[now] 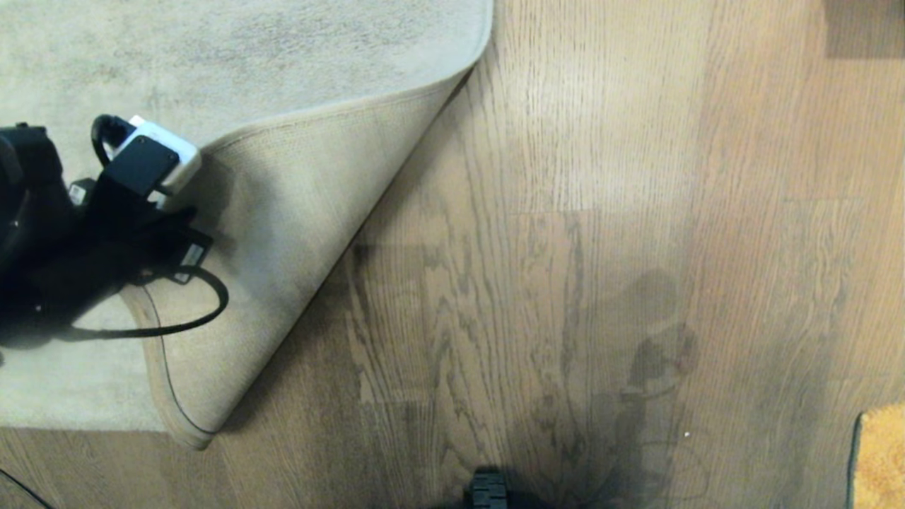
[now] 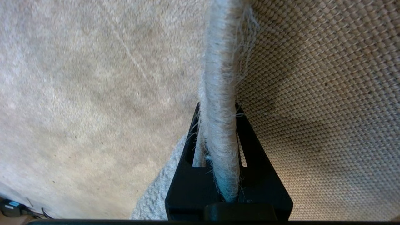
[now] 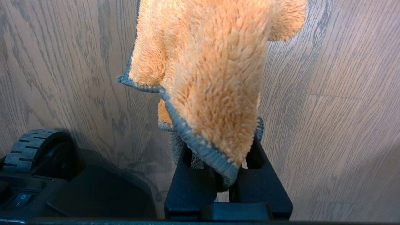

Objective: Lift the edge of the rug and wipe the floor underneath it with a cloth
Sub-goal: Lift up the carpet

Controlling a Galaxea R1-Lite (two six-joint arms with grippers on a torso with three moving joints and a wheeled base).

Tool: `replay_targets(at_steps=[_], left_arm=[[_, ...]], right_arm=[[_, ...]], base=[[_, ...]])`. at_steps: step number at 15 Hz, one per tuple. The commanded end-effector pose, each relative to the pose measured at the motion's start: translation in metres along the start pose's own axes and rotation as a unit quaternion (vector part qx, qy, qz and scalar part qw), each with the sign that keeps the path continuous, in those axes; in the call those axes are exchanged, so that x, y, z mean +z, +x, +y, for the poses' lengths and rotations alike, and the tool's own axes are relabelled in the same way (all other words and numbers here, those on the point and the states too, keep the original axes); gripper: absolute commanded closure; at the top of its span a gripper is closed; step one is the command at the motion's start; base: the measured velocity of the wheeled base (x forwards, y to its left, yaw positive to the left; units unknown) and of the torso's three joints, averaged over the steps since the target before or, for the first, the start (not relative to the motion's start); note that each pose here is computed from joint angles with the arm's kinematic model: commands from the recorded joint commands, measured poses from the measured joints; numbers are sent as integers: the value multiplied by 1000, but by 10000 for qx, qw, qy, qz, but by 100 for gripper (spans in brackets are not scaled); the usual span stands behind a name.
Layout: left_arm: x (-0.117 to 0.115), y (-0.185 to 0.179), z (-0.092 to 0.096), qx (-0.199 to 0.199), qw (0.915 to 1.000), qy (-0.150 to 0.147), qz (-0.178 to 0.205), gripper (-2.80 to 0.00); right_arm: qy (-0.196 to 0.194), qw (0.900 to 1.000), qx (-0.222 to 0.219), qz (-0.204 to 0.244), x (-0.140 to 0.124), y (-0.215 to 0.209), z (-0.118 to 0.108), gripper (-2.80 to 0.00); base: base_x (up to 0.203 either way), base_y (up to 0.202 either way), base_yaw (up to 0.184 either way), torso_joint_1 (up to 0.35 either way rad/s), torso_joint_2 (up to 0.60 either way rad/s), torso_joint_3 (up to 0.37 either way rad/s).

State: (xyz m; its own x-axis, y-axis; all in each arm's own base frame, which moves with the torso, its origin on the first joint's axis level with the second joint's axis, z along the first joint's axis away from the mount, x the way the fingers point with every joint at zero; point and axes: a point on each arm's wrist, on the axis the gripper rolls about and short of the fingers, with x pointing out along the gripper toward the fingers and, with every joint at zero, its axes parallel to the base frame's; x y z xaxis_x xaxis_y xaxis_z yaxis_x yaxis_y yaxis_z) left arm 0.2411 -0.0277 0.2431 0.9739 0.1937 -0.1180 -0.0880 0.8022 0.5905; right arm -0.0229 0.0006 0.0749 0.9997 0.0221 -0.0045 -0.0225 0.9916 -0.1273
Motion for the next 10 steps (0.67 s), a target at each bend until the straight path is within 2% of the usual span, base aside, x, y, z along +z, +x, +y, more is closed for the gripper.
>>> replay_targets(at_steps=[1, 10], left_arm=[[-1, -5, 2, 42, 9999, -99, -13, 0], [-4, -5, 0, 2, 9999, -125, 47, 0]], right_arm=[[-5, 10000, 5, 8, 0, 0, 0, 0], [-5, 10000, 5, 8, 0, 0, 0, 0]], base=[[0, 0, 0, 0, 0, 0], [0, 0, 0, 0, 0, 0]])
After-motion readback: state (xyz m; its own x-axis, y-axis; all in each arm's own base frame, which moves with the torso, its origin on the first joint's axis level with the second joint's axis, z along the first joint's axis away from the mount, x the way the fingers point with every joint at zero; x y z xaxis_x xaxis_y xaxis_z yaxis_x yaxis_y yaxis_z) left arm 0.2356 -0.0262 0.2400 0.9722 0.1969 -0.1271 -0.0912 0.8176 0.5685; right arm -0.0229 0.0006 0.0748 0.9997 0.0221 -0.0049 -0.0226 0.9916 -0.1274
